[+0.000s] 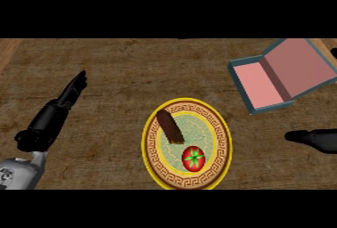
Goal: Pick the tomato from the plate and place it in the cardboard box
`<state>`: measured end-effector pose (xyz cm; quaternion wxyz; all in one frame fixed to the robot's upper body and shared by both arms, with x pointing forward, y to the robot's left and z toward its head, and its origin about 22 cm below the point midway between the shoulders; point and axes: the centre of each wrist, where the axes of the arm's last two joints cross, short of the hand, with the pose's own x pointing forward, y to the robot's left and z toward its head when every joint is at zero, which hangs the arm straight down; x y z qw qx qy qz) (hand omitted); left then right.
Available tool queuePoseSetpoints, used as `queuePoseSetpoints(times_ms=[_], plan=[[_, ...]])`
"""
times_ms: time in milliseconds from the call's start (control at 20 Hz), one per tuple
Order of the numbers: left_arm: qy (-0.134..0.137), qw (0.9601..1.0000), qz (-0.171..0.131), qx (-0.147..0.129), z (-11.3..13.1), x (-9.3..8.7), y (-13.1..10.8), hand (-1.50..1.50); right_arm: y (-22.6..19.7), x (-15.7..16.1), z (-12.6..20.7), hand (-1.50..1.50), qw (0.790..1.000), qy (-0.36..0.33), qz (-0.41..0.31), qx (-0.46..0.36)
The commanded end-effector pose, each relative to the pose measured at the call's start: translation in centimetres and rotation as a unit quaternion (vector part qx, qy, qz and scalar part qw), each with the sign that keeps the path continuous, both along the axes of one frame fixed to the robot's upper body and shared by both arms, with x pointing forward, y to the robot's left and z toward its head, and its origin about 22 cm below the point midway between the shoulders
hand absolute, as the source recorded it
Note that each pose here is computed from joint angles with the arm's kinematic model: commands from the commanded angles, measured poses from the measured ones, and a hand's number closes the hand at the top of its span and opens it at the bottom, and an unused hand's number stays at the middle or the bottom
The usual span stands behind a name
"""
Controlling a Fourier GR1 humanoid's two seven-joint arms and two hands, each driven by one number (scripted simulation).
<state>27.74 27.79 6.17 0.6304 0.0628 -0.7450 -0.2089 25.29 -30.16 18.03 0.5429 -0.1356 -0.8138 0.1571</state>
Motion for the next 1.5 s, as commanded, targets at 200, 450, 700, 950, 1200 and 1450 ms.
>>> queuePoseSetpoints(times_ms=[200, 450, 700, 950, 1200, 1450], plan=[[-0.022, 0.9995, -0.023, 0.006, 0.5, 0.2, -1.1, 0.0, 2.1, -5.5, -2.1, -1.5, 0.984, -0.019, 0.031, -0.175], [-0.021, 0.9994, -0.028, 0.001, 0.2, 1.4, -0.3, 0.0, 4.5, -7.3, 0.3, -1.5, 0.959, -0.008, 0.054, -0.279], [-0.012, 0.9993, -0.036, 0.004, -0.1, 0.7, -0.9, 0.0, 6.8, -8.2, 1.1, -1.5, 0.908, 0.084, 0.078, -0.404], [-0.016, 0.9987, -0.047, -0.004, 0.3, 0.9, -1.1, 0.0, 10.1, -10.0, 2.1, -1.5, 0.868, 0.13, 0.1, -0.468], [-0.024, 0.999, -0.037, 0.008, 1.2, 1.7, -1.0, 0.0, 13.6, -9.9, 1.8, -1.5, 0.834, 0.155, 0.09, -0.522], [-0.015, 0.9992, -0.037, -0.003, 0.1, 1.0, -0.9, 0.0, 16.8, -8.7, 1.6, -1.5, 0.814, 0.199, 0.082, -0.54]])
